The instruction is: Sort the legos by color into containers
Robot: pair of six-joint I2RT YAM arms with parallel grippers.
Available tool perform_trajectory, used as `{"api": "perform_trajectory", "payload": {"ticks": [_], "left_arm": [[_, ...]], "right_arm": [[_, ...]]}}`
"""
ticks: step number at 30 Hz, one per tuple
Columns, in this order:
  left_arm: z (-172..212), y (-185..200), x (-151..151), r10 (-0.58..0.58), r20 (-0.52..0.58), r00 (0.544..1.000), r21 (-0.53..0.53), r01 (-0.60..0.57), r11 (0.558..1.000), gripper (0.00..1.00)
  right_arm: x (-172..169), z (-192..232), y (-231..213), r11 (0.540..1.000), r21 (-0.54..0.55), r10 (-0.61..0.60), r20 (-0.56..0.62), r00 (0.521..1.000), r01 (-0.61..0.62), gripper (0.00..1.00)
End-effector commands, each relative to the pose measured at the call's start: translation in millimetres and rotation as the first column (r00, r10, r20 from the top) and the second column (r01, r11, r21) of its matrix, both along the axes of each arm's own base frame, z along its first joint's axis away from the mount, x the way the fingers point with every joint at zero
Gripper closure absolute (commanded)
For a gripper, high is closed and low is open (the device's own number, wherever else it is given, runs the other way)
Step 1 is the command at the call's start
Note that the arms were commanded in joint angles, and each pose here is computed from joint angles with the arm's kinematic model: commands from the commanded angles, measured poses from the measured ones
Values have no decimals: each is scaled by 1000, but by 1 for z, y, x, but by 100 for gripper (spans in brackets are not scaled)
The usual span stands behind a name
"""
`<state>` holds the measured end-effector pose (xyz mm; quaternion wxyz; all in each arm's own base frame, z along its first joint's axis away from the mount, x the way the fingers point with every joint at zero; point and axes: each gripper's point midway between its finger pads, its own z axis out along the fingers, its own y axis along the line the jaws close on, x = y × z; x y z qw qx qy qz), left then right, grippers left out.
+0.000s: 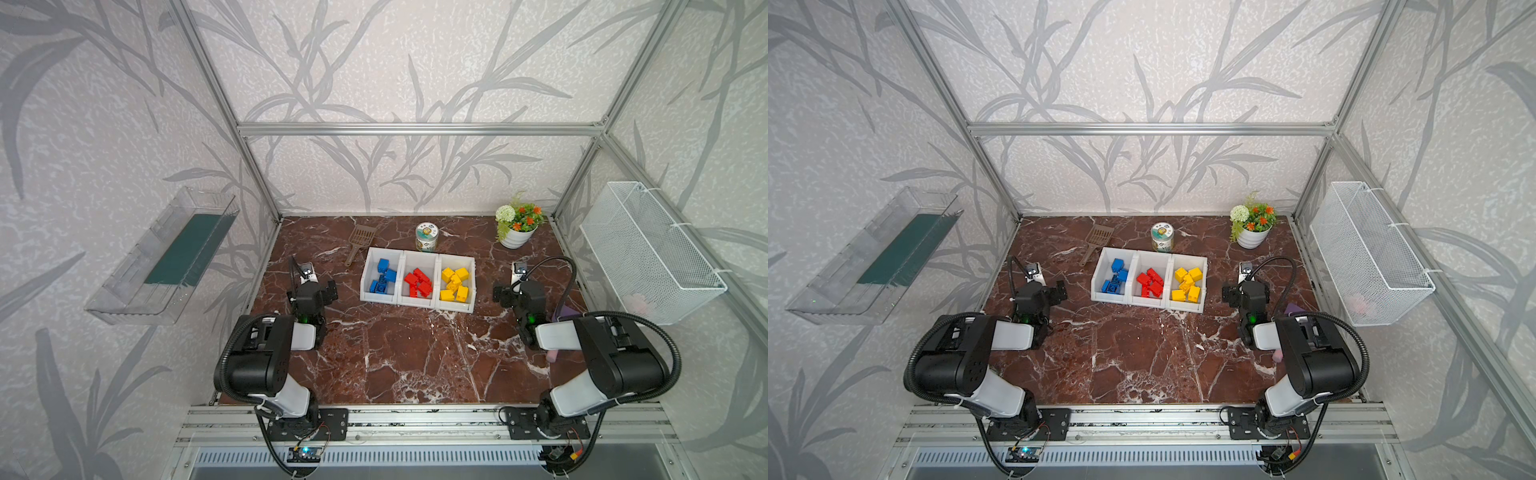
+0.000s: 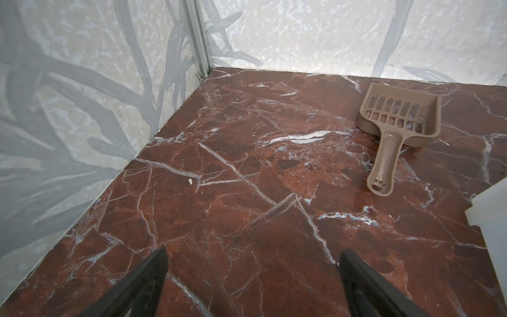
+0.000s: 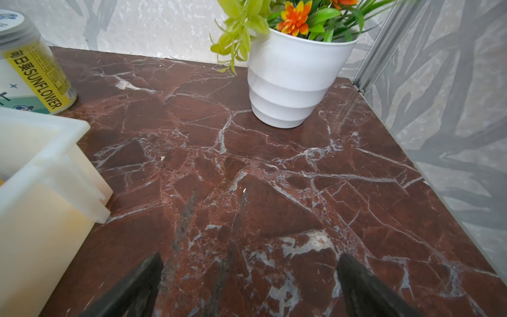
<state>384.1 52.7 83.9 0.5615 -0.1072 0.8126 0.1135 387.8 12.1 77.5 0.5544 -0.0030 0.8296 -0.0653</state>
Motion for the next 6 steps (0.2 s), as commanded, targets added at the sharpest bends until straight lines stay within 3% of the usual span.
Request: {"api": "perform_trajectory", "payload": {"ticks": [1, 6], "left_arm": [[12, -2, 7, -14, 48, 999, 0, 14, 1000, 1], [12, -3, 9, -18, 45, 999, -4, 18, 1000, 1]], "right_arm": [[6, 15, -1, 1000, 4, -2, 36, 999, 2, 1], [6, 15, -1, 1000, 4, -3, 37, 999, 3, 1]]}}
